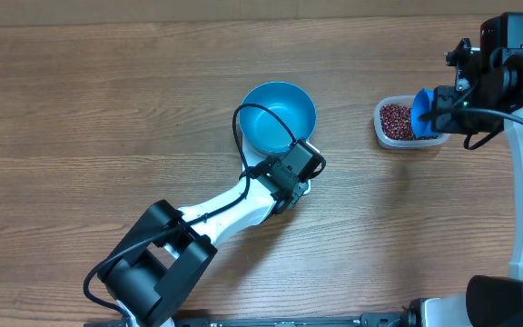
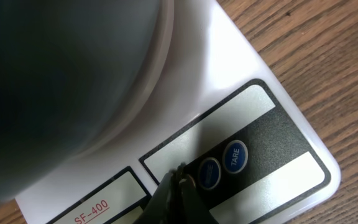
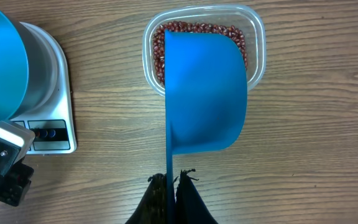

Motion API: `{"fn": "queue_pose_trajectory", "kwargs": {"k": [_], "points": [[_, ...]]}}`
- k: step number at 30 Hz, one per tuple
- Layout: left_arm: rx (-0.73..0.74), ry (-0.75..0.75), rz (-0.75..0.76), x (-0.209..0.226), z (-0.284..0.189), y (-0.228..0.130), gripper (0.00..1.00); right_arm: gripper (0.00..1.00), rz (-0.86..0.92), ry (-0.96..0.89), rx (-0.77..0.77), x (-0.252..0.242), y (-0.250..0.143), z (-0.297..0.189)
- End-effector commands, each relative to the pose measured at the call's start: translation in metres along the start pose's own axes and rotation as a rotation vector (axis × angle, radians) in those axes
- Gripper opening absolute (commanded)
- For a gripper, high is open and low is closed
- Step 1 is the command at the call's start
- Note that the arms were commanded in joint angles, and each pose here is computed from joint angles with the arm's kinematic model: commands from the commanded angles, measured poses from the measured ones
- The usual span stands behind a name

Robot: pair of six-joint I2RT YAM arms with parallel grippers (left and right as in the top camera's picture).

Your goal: Scoop item into bowl and weigh 150g on scale

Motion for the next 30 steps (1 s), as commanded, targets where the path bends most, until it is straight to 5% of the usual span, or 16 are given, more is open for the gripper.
{"fn": "queue_pose_trajectory", "kwargs": {"k": [1,16,30], "points": [[0.049,-0.036,0.031,-0.005,0.013,-0.010,0.04,0.04,-0.004,0.006,-0.019,0.000,-0.004,-0.007],[0.160,-0.057,0.070,-0.011,0.030,-0.008,0.04,0.04,-0.004,0.006,-0.016,0.000,-0.004,-0.007],[0.029,-0.038,0.019,0.006,-0.022,0.015,0.04,0.04,-0.004,0.006,-0.020,0.000,-0.004,-0.007]]}}
Point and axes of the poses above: each gripper's point midway between its finger pads, its own z axis out along the fingers, its own x axis along the line the jaws close on, y = z × x, the point moved 10 cm from there along -z, back along the fingers, and after that the axes turned 7 degrees about z, right-handed, at the moved point
